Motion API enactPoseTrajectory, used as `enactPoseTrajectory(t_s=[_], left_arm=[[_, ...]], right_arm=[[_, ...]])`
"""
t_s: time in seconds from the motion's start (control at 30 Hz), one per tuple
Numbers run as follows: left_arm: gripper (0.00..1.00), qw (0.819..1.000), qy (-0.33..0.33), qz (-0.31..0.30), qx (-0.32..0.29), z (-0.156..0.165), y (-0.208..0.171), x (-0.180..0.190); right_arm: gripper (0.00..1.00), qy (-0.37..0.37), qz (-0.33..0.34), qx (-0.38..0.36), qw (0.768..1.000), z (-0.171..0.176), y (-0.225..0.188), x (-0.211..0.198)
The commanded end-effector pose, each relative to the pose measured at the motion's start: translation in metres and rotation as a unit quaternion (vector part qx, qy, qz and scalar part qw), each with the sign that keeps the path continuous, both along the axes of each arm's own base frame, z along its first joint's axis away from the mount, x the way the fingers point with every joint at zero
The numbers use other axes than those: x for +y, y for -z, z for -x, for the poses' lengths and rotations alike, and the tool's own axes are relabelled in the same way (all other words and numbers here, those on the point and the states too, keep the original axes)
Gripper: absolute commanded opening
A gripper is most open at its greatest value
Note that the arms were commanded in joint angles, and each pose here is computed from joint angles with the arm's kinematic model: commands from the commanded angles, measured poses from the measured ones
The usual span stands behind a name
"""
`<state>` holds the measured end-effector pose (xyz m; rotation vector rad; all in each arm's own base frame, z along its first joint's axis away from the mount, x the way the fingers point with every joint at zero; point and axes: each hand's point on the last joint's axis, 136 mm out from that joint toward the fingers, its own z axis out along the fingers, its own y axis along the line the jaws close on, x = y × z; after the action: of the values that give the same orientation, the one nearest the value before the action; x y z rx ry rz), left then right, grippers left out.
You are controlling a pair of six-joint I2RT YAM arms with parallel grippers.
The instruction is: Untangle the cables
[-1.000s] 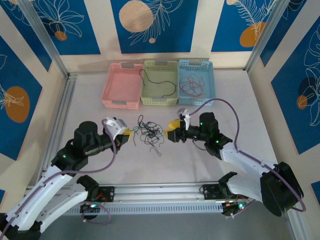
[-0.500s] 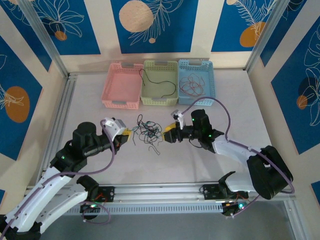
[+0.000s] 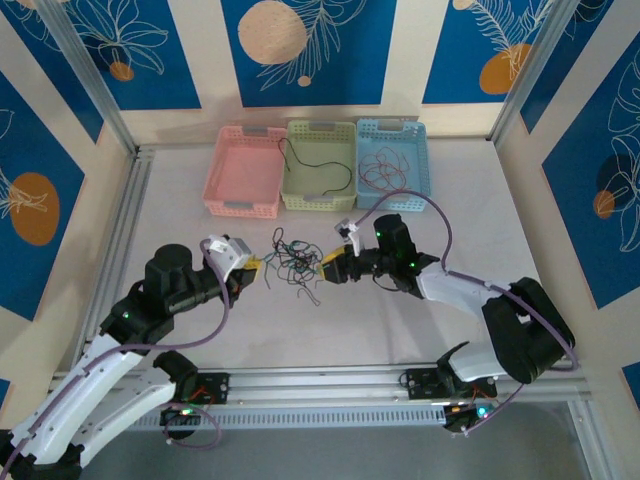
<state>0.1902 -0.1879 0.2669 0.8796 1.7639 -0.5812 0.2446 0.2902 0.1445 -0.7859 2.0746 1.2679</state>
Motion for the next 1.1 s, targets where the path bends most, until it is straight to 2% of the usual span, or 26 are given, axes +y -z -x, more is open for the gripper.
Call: enactPoseTrajectory(t_s=[0.0,0.13,0.33,0.57,0.7,0.77,0.93,1.0,1.07], left_arm=[[0.00,1.000,-0.017,0.001,-0.023,-0.005,-0.006,0.005],[0.00,0.999,-0.023,-0.001,-0.024,-0.006,-0.006,0.007],[0.00,0.999,-0.026,-0.003,-0.025,-0.006,-0.006,0.008],[0.00,0.999,-0.032,-0.004,-0.029,-0.007,-0.007,0.010],[0.00,0.999,-0.041,-0.006,-0.034,-0.009,-0.008,0.013],[0.00,0.997,-0.064,-0.015,-0.042,-0.014,-0.008,0.020],[0.00,0.979,-0.180,-0.061,-0.070,-0.034,-0.009,0.060],[0.00,0.965,-0.236,-0.080,-0.081,-0.041,-0.012,0.081],[0.00,0.949,-0.287,-0.094,-0.091,-0.046,-0.015,0.101]], right_arm=[[0.52,-0.018,-0.009,0.014,1.000,0.002,-0.007,0.008],[0.51,-0.024,-0.005,0.025,0.999,0.003,-0.001,0.013],[0.41,-0.032,-0.006,0.039,0.999,0.003,0.002,0.017],[0.16,-0.039,-0.007,0.043,0.998,0.004,0.002,0.020],[0.05,-0.013,-0.007,0.035,0.999,-0.003,0.000,0.012],[0.00,0.020,-0.008,0.035,0.999,-0.012,0.001,0.001],[0.00,0.167,-0.016,0.071,0.983,-0.052,0.010,-0.056],[0.00,0.244,-0.023,0.099,0.964,-0.067,0.019,-0.093],[0.00,0.332,-0.027,0.135,0.933,-0.079,0.031,-0.135]])
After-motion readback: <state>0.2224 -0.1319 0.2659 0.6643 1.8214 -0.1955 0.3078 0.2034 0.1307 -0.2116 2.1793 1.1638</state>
